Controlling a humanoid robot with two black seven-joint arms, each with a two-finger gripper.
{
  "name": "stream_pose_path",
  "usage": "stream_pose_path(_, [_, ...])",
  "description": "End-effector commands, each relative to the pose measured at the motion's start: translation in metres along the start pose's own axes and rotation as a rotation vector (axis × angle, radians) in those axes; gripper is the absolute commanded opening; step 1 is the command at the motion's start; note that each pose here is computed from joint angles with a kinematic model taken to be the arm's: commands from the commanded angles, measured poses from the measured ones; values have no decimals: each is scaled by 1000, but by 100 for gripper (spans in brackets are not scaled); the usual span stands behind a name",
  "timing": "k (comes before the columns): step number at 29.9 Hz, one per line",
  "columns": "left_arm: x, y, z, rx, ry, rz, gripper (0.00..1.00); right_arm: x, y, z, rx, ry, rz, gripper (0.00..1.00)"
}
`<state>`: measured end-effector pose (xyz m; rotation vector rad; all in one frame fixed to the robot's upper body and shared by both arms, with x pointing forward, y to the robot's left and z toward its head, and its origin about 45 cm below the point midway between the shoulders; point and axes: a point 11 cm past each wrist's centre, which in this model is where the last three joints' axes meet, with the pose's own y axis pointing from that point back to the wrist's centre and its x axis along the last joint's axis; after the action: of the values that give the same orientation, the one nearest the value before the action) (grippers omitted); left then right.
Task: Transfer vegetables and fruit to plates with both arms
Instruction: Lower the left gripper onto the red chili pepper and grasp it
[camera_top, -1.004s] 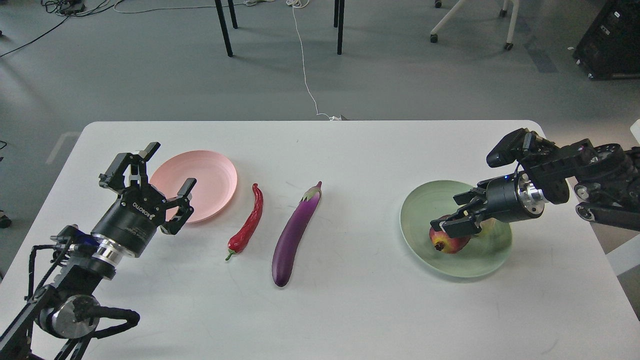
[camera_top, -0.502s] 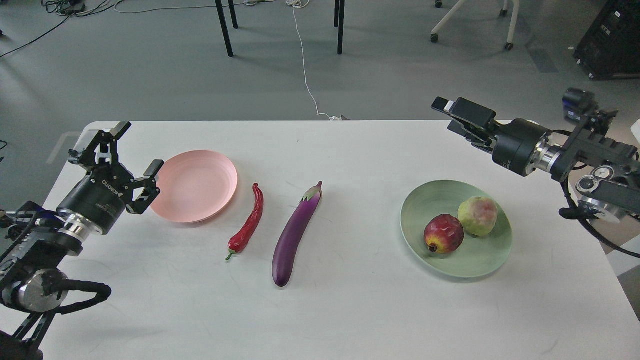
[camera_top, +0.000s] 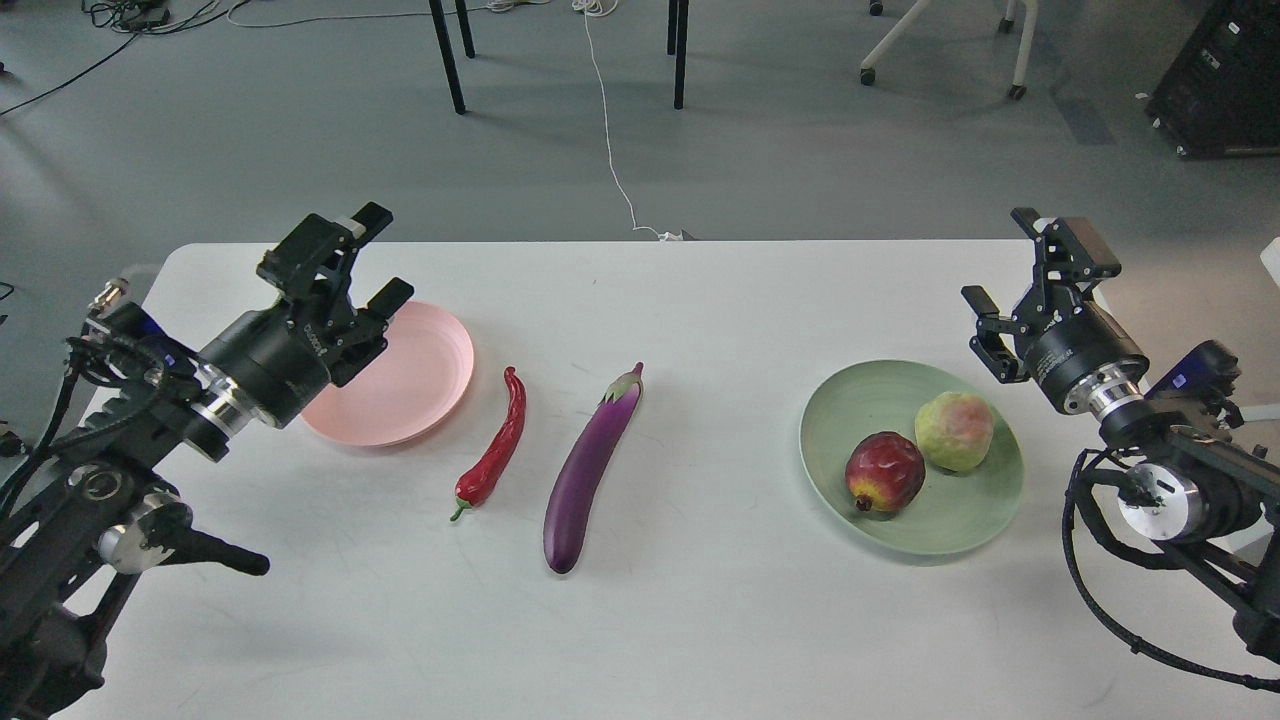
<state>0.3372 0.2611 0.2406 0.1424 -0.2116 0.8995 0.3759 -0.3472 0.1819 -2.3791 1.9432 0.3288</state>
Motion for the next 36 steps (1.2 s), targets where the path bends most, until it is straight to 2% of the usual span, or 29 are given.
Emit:
stream_pose_path(1, [-29,-24,2,79,-349,-205,99,1,1,0,0,0,0,99])
stream_pose_path(7, [-59,-36,-15,197,-860,-484,98,5,3,-1,-4,12,5,99])
stream_pose_path(12, [-58,-35,-27,261,-1057,-565,98,8,4,-2,-5,19,8,99])
stream_pose_path(19, [-53,-27,-53,345,-1116,-607,98,8,4,-2,-5,21,7,99])
stream_pose_path(31, [-50,-13,-80,435,-1097,-623,89,8,4,-2,-6,23,6,99])
stream_pose_path(36, [-53,-6,-88,451,-1082,-639,82,8,4,-2,-6,23,6,99])
